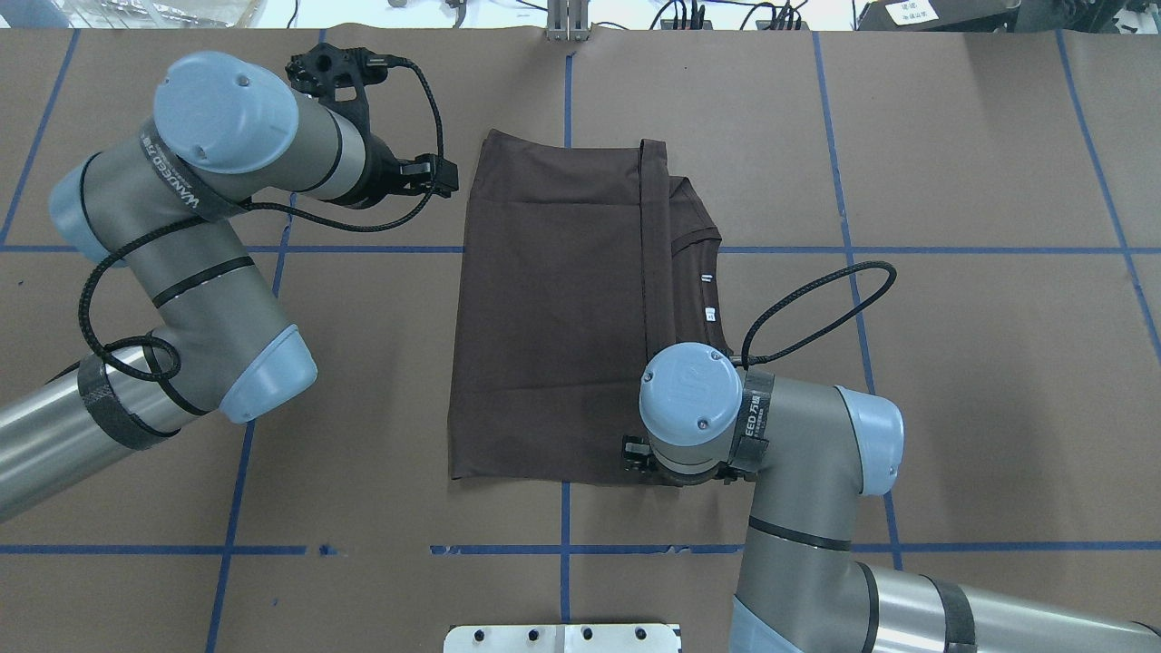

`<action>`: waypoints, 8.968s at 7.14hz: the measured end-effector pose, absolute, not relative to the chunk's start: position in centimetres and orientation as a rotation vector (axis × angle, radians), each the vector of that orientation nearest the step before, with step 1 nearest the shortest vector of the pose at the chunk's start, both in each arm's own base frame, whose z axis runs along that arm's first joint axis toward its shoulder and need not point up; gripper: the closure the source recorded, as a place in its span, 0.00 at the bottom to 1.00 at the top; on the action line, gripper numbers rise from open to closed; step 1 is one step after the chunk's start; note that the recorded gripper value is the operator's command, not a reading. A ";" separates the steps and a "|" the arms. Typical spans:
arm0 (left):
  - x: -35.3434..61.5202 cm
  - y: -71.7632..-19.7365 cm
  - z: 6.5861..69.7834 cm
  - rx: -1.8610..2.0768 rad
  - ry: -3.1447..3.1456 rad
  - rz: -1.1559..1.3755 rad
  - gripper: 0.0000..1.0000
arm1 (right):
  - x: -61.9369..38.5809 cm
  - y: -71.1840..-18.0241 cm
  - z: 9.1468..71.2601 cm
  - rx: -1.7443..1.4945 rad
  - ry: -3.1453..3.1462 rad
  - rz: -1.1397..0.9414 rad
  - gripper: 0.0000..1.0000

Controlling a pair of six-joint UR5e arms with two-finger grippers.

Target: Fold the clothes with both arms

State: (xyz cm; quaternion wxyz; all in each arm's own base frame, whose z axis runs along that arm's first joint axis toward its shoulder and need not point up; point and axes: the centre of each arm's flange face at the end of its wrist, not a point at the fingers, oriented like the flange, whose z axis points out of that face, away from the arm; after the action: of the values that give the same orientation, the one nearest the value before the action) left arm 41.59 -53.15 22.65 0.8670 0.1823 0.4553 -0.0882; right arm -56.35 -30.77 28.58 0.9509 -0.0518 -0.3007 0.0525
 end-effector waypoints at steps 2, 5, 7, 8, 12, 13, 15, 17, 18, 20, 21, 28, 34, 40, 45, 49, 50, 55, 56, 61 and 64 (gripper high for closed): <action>41.6 -53.1 22.6 0.383 0.955 -0.184 0.00 | -56.4 -30.6 28.9 -0.125 -0.606 0.102 0.00; 41.8 -53.3 22.8 0.393 0.970 -0.183 0.00 | -55.9 -31.0 29.5 -0.129 -0.595 0.114 0.00; 42.0 -53.3 22.8 0.396 0.981 -0.183 0.00 | -55.2 -31.9 30.2 -0.127 -0.586 0.132 0.00; 42.0 -53.3 22.8 0.397 0.984 -0.183 0.00 | -54.6 -32.4 30.8 -0.127 -0.580 0.143 0.00; 42.1 -53.2 22.6 0.399 0.988 -0.181 0.00 | -51.6 -32.6 33.6 -0.129 -0.552 0.169 0.00; 42.1 -53.2 22.6 0.399 0.989 -0.180 0.00 | -50.0 -32.0 33.8 -0.126 -0.560 0.169 0.00; 42.1 -53.2 22.5 0.399 0.989 -0.180 0.00 | -48.1 -32.4 32.6 -0.114 -0.583 0.184 0.00; 42.3 -52.9 22.3 0.397 0.995 -0.176 0.00 | -47.8 -36.2 29.6 -0.065 -0.626 0.192 0.00; 42.3 -52.8 22.2 0.398 0.996 -0.174 0.00 | -48.5 -39.1 28.4 -0.041 -0.629 0.190 0.00; 42.2 -52.7 22.1 0.400 0.998 -0.169 0.00 | -50.9 -45.1 26.8 -0.009 -0.613 0.190 0.00; 42.1 -52.6 21.9 0.402 1.003 -0.166 0.00 | -52.3 -48.0 26.8 0.006 -0.617 0.194 0.00; 41.1 -52.5 21.0 0.379 1.038 -0.145 0.00 | -55.7 -52.8 30.1 -0.071 -0.581 0.176 0.00; 40.9 -52.6 20.9 0.380 1.040 -0.149 0.00 | -54.2 -53.4 31.4 -0.105 -0.562 0.187 0.00; 39.7 -51.5 19.0 0.399 1.072 -0.147 0.00 | -48.4 -55.3 34.3 -0.051 -0.568 0.143 0.00; 44.1 -45.4 20.8 0.022 1.155 -0.369 0.00 | -41.9 -49.6 27.9 0.024 -0.839 0.100 0.00; 53.2 -34.0 23.8 -0.103 0.996 -0.649 0.00 | -42.4 -44.7 25.5 -0.027 -0.906 0.150 0.00; 53.9 -32.6 25.0 -0.113 0.957 -0.666 0.00 | -42.7 -44.3 25.3 -0.030 -0.909 0.146 0.00; 56.4 -28.6 27.1 -0.155 0.897 -0.651 0.05 | -43.1 -44.0 24.8 -0.027 -0.914 0.139 0.00; 56.6 -28.4 27.1 -0.157 0.895 -0.648 0.06 | -43.1 -44.0 24.8 -0.027 -0.914 0.139 0.00; 57.4 -28.8 27.7 -0.139 0.876 -0.659 0.41 | -43.1 -44.0 25.2 -0.031 -0.908 0.140 0.00; 57.4 -28.8 27.6 -0.132 0.879 -0.661 1.00 | -43.1 -44.0 25.3 -0.030 -0.907 0.140 0.00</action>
State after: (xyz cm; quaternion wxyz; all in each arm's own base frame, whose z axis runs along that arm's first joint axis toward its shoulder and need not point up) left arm 57.41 -28.81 27.62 0.8505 -0.0629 0.4174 -0.3137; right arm -43.06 -43.97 25.33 0.8965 -0.0146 -0.4375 0.0678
